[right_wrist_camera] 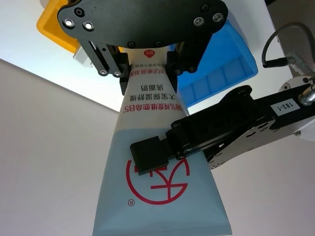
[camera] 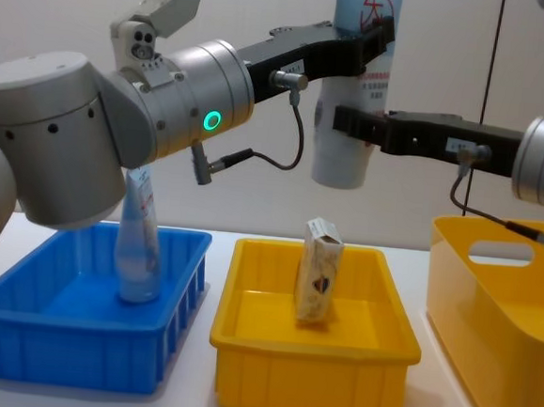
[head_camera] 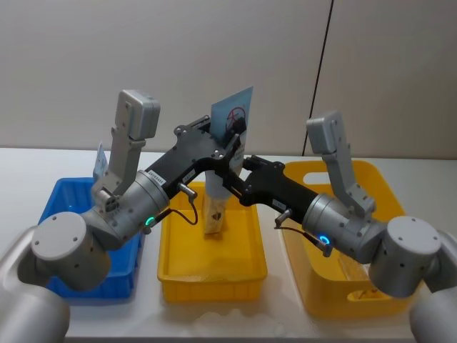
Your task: Bimanual collaborative sorting of washing and personal care products
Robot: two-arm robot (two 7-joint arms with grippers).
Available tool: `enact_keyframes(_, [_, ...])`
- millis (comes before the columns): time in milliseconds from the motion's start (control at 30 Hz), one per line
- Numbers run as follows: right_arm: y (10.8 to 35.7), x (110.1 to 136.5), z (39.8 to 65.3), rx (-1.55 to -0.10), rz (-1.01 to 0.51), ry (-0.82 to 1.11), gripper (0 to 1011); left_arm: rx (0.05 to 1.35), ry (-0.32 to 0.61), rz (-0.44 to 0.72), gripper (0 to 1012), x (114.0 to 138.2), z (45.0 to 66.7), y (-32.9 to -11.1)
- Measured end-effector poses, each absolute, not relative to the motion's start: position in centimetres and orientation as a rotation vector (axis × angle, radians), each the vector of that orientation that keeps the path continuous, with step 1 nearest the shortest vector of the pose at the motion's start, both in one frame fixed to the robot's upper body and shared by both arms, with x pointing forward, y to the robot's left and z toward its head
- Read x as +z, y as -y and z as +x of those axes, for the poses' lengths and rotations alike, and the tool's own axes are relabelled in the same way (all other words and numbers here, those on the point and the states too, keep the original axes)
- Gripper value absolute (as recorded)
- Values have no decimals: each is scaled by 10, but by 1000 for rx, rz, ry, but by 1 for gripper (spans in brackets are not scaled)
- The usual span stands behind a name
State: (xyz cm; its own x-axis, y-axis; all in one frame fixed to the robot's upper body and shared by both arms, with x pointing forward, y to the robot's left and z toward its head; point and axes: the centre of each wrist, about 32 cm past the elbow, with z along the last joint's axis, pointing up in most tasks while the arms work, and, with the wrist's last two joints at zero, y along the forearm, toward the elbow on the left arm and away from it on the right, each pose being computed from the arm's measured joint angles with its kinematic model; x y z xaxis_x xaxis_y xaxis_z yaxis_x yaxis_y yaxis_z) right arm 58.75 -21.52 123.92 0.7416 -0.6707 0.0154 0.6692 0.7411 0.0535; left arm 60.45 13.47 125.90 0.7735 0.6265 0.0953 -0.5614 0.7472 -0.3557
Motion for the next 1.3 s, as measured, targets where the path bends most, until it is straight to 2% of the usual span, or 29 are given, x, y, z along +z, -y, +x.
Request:
enact_keyframes(67, [214, 1239, 589, -733, 48, 33, 368, 655, 215, -318, 277, 1259, 604, -135])
enact_keyframes(400, [212, 1241, 590, -751, 54, 34, 191, 655, 215, -318, 578, 1259, 604, -135])
enact_keyframes(633, [215, 1242, 586, -803, 54, 32, 146, 655, 215, -318, 813, 1259, 604, -135])
enact_keyframes(667, [216, 1242, 585, -817, 55, 31, 142, 655, 214, -318, 813, 1259, 604, -135])
enact_keyframes(900, [225, 1242, 577, -899, 52, 31, 135, 655, 214, -318, 1001, 1259, 604, -135])
enact_keyframes(1300, [246, 1246, 560, -1075, 40, 45, 135, 655, 214, -318, 1001, 1259, 604, -135])
